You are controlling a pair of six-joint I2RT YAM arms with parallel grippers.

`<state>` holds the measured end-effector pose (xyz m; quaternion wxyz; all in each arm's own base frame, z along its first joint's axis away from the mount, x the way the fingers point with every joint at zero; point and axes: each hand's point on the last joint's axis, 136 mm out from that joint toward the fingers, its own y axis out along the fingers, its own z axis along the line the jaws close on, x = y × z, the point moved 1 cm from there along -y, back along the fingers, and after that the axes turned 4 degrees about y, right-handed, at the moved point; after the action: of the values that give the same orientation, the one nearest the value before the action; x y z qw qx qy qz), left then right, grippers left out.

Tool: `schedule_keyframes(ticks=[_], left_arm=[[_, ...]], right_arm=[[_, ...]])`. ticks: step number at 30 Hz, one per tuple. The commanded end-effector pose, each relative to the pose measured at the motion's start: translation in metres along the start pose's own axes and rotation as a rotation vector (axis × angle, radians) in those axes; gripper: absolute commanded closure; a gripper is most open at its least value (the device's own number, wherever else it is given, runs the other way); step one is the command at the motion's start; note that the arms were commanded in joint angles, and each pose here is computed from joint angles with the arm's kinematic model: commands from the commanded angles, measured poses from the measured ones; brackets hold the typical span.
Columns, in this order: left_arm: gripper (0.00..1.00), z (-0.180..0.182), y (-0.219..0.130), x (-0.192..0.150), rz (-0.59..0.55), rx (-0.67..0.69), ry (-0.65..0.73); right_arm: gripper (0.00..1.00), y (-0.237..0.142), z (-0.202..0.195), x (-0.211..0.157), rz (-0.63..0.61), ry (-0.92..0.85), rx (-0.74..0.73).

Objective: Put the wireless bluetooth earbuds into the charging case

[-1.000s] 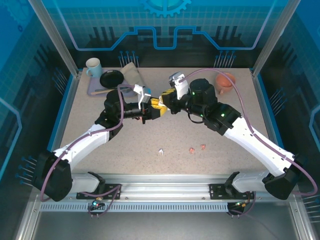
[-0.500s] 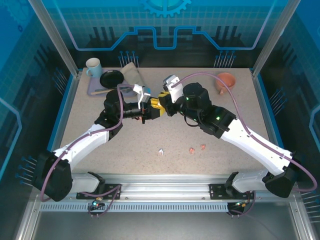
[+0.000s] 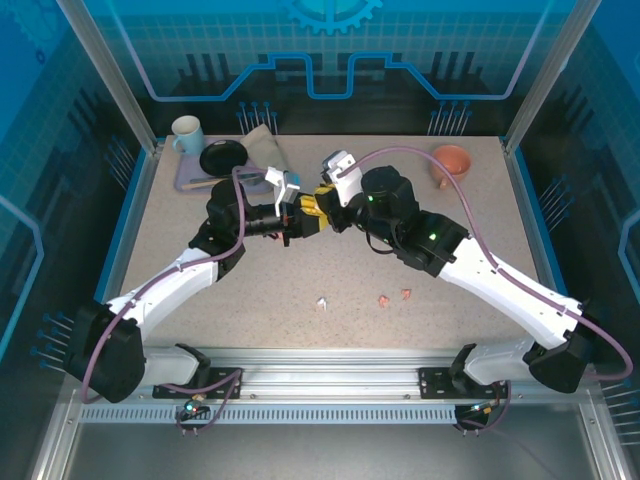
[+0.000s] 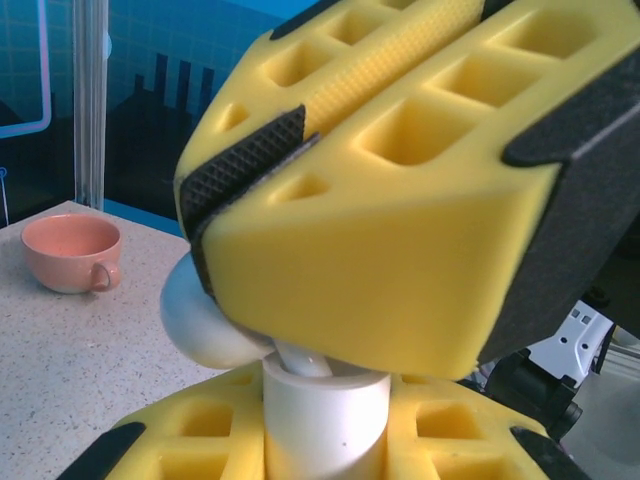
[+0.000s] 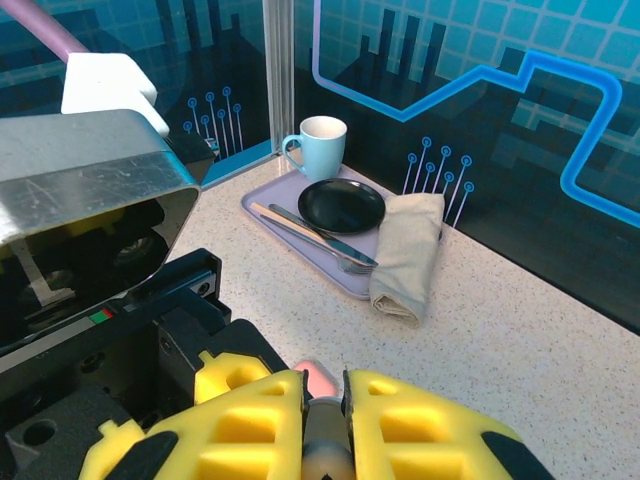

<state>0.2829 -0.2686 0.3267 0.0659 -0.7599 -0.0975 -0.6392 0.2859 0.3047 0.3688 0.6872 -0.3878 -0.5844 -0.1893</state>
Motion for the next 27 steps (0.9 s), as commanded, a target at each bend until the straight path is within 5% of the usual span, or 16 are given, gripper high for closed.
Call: schedule_keyframes(ticks=[1, 19, 27], left_arm=[[1.00, 0.004, -0.005, 0.031, -0.097, 0.042, 0.091], [1.00, 0.013, -0.005, 0.012, -0.099, 0.057, 0.022], [1.00, 0.015, -0.005, 0.004, -0.095, 0.065, 0.017]], right_arm=[[0.86, 0.006, 0.031, -0.034, 0.135, -0.013, 0.114], [0.62, 0.013, 0.007, -0.009, 0.083, 0.248, 0.122], [0.39, 0.014, 0.004, 0.021, 0.028, 0.347, 0.156]])
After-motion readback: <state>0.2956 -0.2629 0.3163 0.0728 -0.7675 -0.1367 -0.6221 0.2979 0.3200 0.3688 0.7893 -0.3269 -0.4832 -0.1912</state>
